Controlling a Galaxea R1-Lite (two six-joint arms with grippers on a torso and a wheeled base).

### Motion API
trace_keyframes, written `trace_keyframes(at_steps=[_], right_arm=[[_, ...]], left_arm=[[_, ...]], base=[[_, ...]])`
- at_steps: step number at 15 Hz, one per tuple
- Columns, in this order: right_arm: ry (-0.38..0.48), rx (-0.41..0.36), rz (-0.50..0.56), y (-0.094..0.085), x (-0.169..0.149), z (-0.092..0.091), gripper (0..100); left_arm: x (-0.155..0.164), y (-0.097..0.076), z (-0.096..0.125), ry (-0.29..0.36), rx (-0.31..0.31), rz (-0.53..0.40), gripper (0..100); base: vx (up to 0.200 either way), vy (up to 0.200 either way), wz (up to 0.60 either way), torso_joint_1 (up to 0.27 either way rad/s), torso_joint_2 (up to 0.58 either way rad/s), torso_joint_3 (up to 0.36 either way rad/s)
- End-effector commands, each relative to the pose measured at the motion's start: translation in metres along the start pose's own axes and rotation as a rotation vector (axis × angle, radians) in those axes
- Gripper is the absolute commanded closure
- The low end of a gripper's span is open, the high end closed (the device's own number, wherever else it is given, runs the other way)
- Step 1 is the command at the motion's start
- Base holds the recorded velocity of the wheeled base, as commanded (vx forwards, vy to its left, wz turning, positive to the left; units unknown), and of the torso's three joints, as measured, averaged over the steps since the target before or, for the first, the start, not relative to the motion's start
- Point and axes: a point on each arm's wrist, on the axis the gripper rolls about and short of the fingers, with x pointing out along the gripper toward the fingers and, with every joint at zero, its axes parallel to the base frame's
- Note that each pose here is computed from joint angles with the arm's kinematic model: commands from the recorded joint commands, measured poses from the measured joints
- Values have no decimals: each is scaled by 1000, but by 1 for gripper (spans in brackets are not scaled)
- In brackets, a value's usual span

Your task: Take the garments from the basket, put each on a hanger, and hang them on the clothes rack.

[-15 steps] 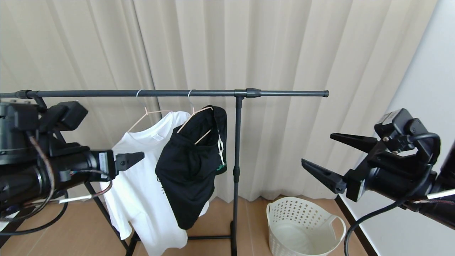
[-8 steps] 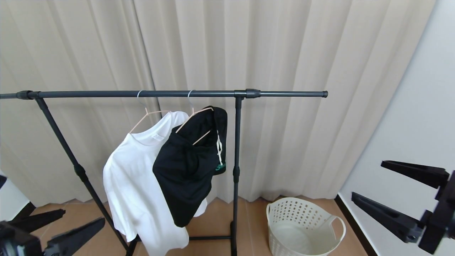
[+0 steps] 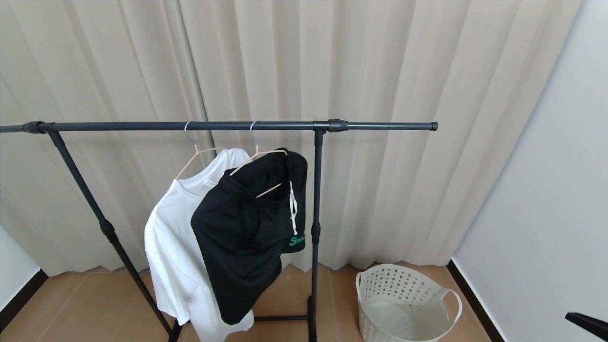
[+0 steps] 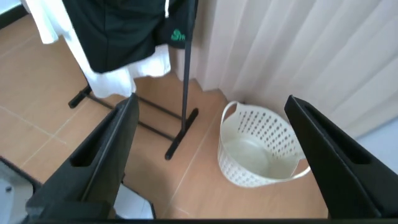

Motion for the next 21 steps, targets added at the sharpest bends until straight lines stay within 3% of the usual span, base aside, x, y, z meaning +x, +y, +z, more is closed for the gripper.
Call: trace_keyframes(at_steps=[1, 4, 7, 8, 9, 10, 12, 14, 15, 16, 18, 19, 21], right_arm=[[-5, 32, -19, -1, -11, -29, 0], [-12, 45, -22, -1, -20, -40, 0], [-25, 70, -105, -2, -21, -41, 0], [-44, 87, -158, -2, -23, -42, 0], [-51, 88, -170, -2, -24, -42, 0], [-116, 58, -286, 0, -32, -46, 0], [-184, 54, -349, 3, -39, -49, 0], [-218, 47, -381, 6, -42, -51, 0], [-239, 42, -389, 9, -43, -52, 0], [-242, 41, -385, 10, -43, -54, 0], [-276, 38, -390, 12, -45, -57, 0], [-279, 48, -388, 12, -45, -56, 0], [-279, 48, -388, 12, -45, -56, 0]], left_arm=[[-2, 2, -20, -54, 2, 4, 0], [-2, 2, -20, -63, -6, 45, 0], [0, 1, -21, -72, -51, 189, 0], [4, 1, -26, -116, -26, 271, 0], [5, 1, -27, -127, -15, 289, 0], [9, 1, -31, -228, 46, 427, 0], [6, -4, -35, -303, 101, 341, 0], [6, -4, -34, -286, 124, 180, 0], [5, -1, -35, -279, 148, 46, 0], [5, -1, -34, -275, 146, 28, 0], [4, 0, -35, -290, 129, 68, 0], [2, -1, -38, -355, 105, 194, 0], [-1, 0, -40, -393, 104, 261, 0]], base=[[0, 0, 0, 0, 0, 0], [0, 0, 0, 0, 0, 0], [0, 0, 0, 0, 0, 0], [0, 0, 0, 0, 0, 0], [0, 0, 0, 0, 0, 0], [0, 0, 0, 0, 0, 0], [0, 0, 0, 0, 0, 0], [0, 0, 0, 0, 0, 0], [0, 0, 0, 0, 0, 0], [0, 0, 0, 0, 0, 0], [0, 0, 0, 0, 0, 0], [0, 0, 0, 0, 0, 0], [0, 0, 0, 0, 0, 0]])
